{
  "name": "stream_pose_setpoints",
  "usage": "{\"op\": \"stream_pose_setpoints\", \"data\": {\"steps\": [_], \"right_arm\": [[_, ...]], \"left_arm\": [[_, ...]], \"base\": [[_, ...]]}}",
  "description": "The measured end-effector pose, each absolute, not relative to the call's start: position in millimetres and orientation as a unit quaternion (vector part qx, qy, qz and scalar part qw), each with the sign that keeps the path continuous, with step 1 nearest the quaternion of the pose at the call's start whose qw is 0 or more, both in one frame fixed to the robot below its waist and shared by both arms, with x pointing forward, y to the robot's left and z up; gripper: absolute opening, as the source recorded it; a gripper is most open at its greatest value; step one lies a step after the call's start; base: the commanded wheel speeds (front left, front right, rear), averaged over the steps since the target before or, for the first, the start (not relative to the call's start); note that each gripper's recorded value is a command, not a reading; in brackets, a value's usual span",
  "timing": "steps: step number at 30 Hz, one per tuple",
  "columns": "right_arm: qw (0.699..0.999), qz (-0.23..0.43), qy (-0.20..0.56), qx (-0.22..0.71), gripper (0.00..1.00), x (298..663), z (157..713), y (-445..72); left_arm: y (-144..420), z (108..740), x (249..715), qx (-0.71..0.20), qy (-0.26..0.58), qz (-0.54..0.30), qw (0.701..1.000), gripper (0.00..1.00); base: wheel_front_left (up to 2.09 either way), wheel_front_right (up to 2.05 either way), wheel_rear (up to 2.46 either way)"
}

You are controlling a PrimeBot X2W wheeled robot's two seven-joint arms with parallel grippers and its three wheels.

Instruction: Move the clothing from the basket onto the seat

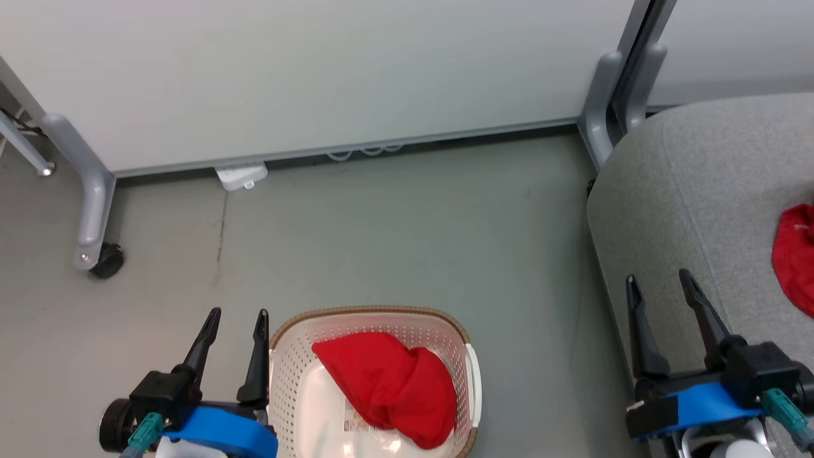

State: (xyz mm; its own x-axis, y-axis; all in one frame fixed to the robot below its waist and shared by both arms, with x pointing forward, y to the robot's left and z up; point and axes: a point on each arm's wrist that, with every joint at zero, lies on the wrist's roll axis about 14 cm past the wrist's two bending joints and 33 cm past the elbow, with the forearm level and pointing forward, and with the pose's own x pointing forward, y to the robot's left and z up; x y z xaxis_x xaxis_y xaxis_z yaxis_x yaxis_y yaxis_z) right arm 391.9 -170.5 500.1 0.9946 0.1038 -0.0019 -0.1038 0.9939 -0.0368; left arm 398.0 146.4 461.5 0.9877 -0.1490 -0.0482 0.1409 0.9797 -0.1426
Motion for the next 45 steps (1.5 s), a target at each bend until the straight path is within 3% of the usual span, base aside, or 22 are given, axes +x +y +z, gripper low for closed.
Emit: {"op": "stream_pose_setpoints", "data": {"steps": [11, 18, 27, 45], "right_arm": [[0.998, 0.066, 0.008, -0.021, 1.0, 449.7, 473.4, -162.1], [0.997, 0.067, 0.041, -0.025, 1.0, 469.3, 434.9, -164.4], [0.994, 0.059, 0.081, -0.035, 1.0, 479.3, 390.3, -176.1], [0.989, 0.045, 0.133, -0.033, 1.0, 476.0, 333.6, -191.8]], "left_arm": [[103.2, 375.2, 439.3, -0.075, 0.141, -0.131, 0.978, 1.0], [76.9, 293.8, 437.9, -0.081, 0.248, -0.167, 0.951, 1.0], [37.6, 215.0, 426.3, -0.087, 0.345, -0.222, 0.908, 1.0], [8.6, 118.8, 400.9, -0.074, 0.451, -0.271, 0.847, 1.0]], "base": [[0.0, 0.0, 0.0], [0.0, 0.0, 0.0], [0.0, 0.0, 0.0], [0.0, 0.0, 0.0]]}}
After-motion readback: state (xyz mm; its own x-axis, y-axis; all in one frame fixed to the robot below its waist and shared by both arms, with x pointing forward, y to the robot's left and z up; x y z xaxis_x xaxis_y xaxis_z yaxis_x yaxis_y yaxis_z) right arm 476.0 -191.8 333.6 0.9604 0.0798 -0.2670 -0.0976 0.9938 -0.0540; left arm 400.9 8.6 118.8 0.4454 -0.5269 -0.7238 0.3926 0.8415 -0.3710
